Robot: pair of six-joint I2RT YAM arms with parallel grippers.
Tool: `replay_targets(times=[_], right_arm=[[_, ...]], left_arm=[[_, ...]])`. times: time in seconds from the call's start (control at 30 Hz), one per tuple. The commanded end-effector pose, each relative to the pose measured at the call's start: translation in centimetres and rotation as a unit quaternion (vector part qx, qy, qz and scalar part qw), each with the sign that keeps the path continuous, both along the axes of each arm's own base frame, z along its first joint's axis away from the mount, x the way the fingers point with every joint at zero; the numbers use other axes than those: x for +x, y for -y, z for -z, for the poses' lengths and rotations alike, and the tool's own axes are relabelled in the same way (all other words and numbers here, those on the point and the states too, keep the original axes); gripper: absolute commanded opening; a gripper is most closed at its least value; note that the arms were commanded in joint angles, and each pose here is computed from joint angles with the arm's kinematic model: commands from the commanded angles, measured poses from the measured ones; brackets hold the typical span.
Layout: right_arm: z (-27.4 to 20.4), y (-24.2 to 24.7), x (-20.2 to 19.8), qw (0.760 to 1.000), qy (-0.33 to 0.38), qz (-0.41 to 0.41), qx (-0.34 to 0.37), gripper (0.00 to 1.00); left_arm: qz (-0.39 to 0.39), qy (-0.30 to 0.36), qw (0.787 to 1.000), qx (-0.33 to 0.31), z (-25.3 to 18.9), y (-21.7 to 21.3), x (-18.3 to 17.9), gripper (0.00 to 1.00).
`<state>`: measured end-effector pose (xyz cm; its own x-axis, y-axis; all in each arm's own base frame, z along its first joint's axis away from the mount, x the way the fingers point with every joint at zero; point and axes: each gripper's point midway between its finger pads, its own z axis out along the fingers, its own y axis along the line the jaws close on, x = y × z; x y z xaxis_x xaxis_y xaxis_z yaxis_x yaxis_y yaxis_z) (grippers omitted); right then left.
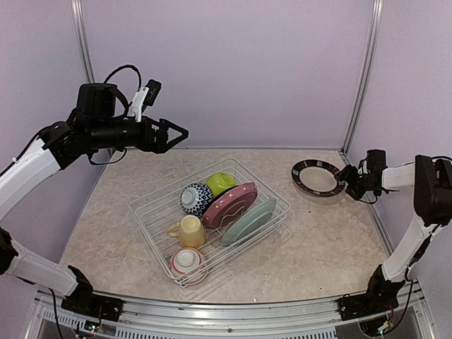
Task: Unload the mixed dishes from the dish rack
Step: Adjust the plate at the center of the board.
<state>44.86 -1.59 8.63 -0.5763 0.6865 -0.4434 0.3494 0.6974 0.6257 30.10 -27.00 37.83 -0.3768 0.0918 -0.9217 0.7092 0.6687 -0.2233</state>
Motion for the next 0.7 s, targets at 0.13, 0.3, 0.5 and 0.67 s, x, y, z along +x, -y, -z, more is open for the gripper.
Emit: replay_targets(times=[0.13, 0.3, 0.5, 0.67], right_arm=[[1.5, -0.8, 0.4, 1.0, 0.002, -0.005, 0.023, 0.53], [2.2, -1.1, 1.3, 0.999, 0.005, -0.007, 0.038, 0.39], [1.7, -1.3, 1.2, 0.999, 0.007, -0.013, 0.034, 0.45], [-1.3, -1.5, -1.3, 0.998, 0.02, -0.041, -0.033, 0.69]], left_arm=[[0.002, 0.004, 0.999, 0.042, 1.3, 1.0, -0.3, 0.99], [0.005, 0.004, 0.999, 0.04, 1.3, 1.1, -0.4, 0.99], [0.014, -0.004, 0.999, 0.039, 1.6, 1.6, -0.6, 0.99], [0.046, -0.028, 0.998, 0.032, 2.3, 3.1, -1.4, 0.99]])
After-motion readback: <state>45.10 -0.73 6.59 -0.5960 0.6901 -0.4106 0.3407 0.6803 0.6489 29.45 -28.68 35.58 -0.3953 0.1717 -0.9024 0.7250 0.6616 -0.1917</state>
